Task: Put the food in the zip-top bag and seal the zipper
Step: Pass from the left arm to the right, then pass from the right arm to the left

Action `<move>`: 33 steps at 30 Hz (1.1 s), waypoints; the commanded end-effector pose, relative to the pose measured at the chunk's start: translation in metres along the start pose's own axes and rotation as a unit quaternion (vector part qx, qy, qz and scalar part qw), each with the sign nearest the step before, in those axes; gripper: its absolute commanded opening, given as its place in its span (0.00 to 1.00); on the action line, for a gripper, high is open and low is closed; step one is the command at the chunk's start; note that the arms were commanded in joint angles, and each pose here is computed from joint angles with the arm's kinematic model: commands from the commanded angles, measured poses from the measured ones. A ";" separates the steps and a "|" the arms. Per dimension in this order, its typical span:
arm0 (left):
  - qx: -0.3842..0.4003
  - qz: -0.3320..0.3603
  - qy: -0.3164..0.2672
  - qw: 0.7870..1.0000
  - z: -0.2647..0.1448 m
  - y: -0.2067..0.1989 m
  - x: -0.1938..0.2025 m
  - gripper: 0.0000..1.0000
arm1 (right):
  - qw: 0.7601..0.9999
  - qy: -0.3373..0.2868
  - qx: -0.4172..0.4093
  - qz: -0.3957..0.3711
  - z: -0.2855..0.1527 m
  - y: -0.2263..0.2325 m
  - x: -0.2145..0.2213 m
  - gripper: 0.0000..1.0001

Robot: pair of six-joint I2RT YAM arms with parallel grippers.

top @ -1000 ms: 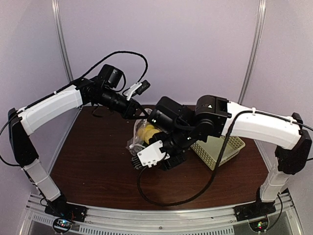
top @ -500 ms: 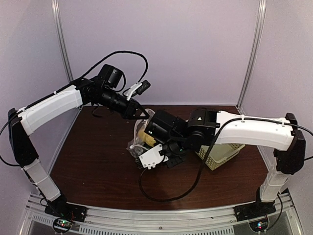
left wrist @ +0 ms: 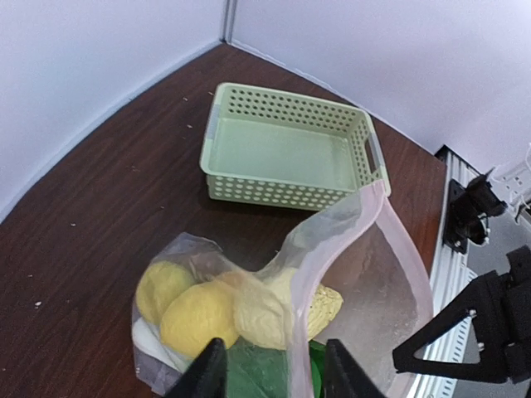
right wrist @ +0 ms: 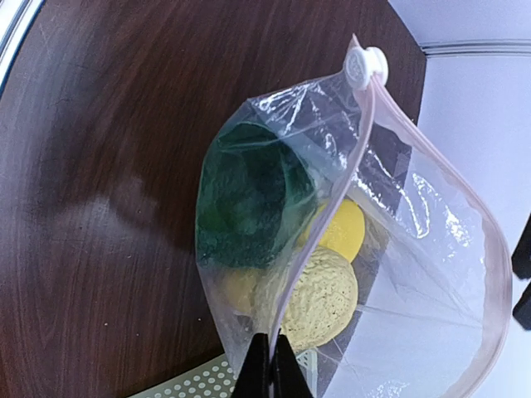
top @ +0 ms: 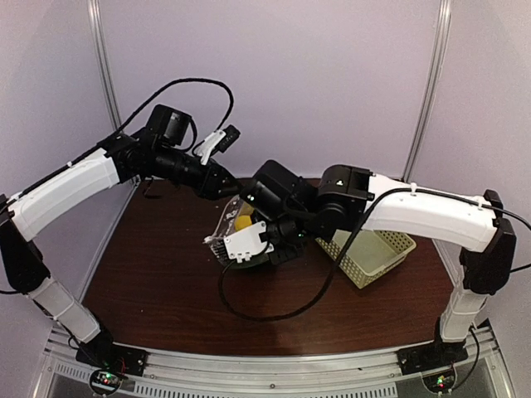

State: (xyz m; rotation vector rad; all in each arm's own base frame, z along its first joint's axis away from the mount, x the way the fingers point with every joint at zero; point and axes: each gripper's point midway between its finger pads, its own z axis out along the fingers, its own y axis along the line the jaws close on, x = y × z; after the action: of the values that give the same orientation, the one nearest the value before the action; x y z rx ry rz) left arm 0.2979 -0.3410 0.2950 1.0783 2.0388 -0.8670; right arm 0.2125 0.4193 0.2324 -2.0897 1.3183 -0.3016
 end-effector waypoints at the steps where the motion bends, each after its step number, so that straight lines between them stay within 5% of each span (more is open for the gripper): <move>1: -0.115 0.014 -0.122 0.986 -0.062 0.012 -0.030 0.54 | 0.997 -0.036 0.029 0.059 -0.034 -0.034 0.005 0.00; 7: -0.106 -0.057 -0.283 0.952 -0.126 -0.016 0.010 0.59 | 0.992 -0.053 0.018 0.114 -0.033 -0.041 0.017 0.00; 12: -0.066 -0.063 -0.327 0.941 -0.135 -0.036 0.062 0.54 | 0.987 -0.068 0.039 0.141 -0.047 -0.061 0.019 0.00; 20: -0.052 -0.046 -0.325 0.943 -0.106 -0.035 0.086 0.58 | 0.980 -0.083 0.062 0.173 -0.058 -0.080 0.016 0.00; 33: -0.079 -0.030 -0.304 0.949 -0.070 -0.012 0.063 0.58 | 0.977 -0.092 0.060 0.182 -0.061 -0.084 0.012 0.00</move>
State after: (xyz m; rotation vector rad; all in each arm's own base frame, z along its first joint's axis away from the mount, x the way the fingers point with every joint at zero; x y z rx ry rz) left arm 0.2349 -0.2563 0.2581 0.5553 1.7033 -0.9181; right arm 0.2495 0.4095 0.3030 -1.7557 1.5130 -0.0707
